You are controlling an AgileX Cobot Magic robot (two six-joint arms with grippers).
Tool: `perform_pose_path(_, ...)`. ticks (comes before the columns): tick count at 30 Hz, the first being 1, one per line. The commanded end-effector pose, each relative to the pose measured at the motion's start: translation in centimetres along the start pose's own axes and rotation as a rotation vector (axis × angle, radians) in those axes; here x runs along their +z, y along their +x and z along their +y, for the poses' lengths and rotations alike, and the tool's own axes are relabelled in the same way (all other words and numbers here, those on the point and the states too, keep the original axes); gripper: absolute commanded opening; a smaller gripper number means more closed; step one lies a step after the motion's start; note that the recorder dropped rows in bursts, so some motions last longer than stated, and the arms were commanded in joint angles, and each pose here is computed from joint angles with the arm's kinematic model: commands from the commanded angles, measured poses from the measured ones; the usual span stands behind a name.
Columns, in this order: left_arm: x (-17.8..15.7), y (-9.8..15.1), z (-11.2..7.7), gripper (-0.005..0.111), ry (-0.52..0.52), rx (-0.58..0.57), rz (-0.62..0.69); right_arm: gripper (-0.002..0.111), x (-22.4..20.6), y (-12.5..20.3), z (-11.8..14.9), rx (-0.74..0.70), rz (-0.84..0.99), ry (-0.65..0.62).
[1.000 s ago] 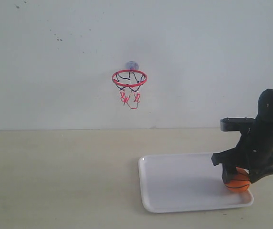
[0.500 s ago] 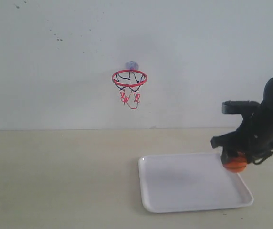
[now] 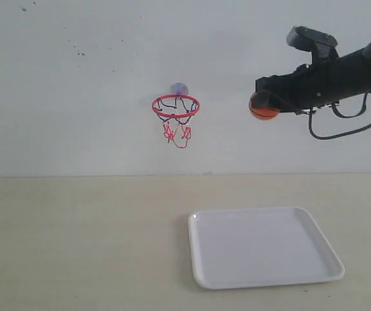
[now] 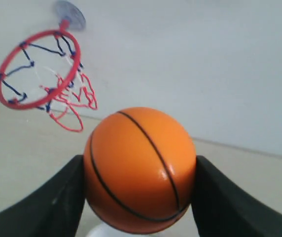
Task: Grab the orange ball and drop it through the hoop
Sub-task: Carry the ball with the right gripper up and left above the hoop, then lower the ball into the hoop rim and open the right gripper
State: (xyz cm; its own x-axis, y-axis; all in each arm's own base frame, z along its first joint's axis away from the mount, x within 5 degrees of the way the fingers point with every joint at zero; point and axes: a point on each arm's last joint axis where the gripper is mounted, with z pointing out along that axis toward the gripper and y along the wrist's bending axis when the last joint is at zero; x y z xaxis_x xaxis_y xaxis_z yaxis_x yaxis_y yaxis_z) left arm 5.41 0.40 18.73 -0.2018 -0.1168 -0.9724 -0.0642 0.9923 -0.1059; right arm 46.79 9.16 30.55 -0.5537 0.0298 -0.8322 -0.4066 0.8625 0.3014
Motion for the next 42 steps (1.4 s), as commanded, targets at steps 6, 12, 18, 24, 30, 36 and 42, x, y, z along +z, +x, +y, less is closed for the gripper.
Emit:
perform_pose_path(6, 0.1, 0.1, 0.0, 0.004, 0.003, -0.009, 0.007, 0.000, 4.0, -3.3, 5.5, -0.209, -0.129, -0.131)
perform_pose_path(12, 0.1, 0.1, 0.0, 0.004, 0.003, -0.009, 0.007, 0.000, 6.6, -3.5, 7.0, -0.220, -0.178, -0.162)
perform_pose_path(18, 0.1, 0.1, 0.0, 0.004, 0.003, -0.009, 0.007, 0.000, 8.5, -3.2, 7.5, -0.191, -0.212, -0.186)
perform_pose_path(24, 0.1, 0.1, 0.0, 0.004, 0.003, -0.009, 0.007, 0.000, 9.3, -3.0, 8.0, -0.204, -0.250, -0.159)
perform_pose_path(30, 0.1, 0.1, 0.0, 0.004, 0.003, -0.009, 0.007, 0.000, 9.5, -3.2, 8.6, -0.226, -0.300, -0.121)
perform_pose_path(36, 0.1, 0.1, 0.0, 0.004, 0.003, -0.009, 0.007, 0.000, 10.3, -2.8, 8.4, -0.211, -0.328, -0.085)
perform_pose_path(42, 0.1, 0.1, 0.0, 0.004, 0.003, -0.009, 0.007, 0.000, 10.8, -2.5, 8.3, -0.156, -0.340, -0.097)
